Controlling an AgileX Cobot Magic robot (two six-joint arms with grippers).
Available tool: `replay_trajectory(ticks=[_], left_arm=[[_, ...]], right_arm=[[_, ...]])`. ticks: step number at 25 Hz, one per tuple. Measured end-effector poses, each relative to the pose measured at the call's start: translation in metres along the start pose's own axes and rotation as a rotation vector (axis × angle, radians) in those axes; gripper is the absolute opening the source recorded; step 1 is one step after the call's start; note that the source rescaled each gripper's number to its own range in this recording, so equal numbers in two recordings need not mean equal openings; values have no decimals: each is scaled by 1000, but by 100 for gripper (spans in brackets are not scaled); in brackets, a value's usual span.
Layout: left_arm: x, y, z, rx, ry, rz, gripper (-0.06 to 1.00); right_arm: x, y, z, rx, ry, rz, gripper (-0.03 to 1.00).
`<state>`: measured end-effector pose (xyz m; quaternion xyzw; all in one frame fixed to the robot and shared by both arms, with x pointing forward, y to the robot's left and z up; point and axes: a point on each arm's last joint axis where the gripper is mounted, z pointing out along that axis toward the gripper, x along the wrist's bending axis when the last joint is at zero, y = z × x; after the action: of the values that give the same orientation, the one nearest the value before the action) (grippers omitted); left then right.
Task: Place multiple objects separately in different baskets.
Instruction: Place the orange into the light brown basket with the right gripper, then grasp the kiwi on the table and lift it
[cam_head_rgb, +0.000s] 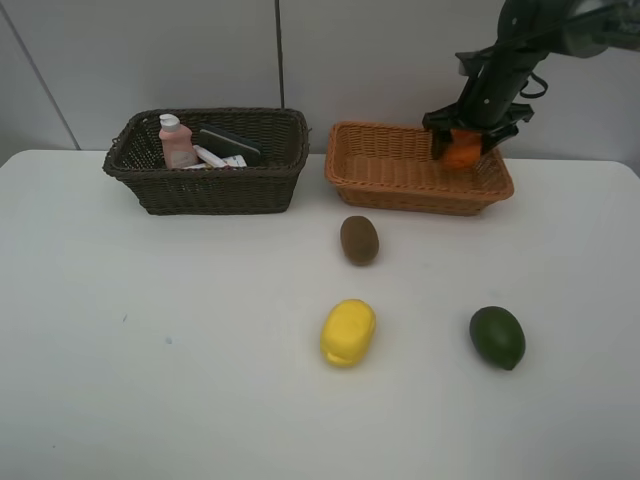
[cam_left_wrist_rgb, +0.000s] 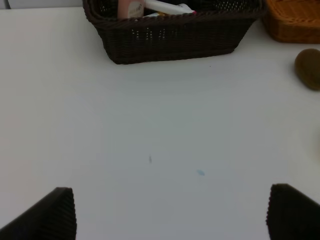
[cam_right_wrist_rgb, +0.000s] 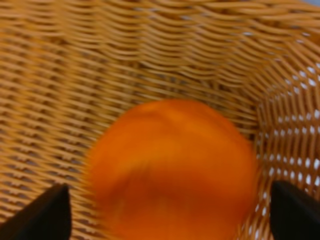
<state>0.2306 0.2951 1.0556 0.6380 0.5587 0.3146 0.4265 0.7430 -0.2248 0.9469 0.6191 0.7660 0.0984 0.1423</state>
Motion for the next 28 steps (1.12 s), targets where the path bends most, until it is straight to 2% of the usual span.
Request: replay_trajectory(ticks=[3, 7, 10, 15, 21, 26, 28], left_arm=[[0, 0, 0, 0, 0, 0, 100], [0, 0, 0, 0, 0, 0, 100], [0, 0, 0, 0, 0, 0, 100], [0, 0, 0, 0, 0, 0, 100], [0, 0, 0, 0, -1, 0, 100], [0, 0, 0, 0, -3, -7, 100], [0, 0, 0, 0, -3, -7, 100]], right_arm=[[0, 0, 0, 5, -4, 21, 96], [1, -5, -4, 68, 10, 37, 96], [8, -11, -15, 144, 90, 81, 96], [26, -18, -38, 160, 149, 90, 96], [74, -57, -57, 266, 163, 19, 96], [139, -94, -61, 358, 176, -120, 96], [159, -102, -58, 358, 181, -151, 96]])
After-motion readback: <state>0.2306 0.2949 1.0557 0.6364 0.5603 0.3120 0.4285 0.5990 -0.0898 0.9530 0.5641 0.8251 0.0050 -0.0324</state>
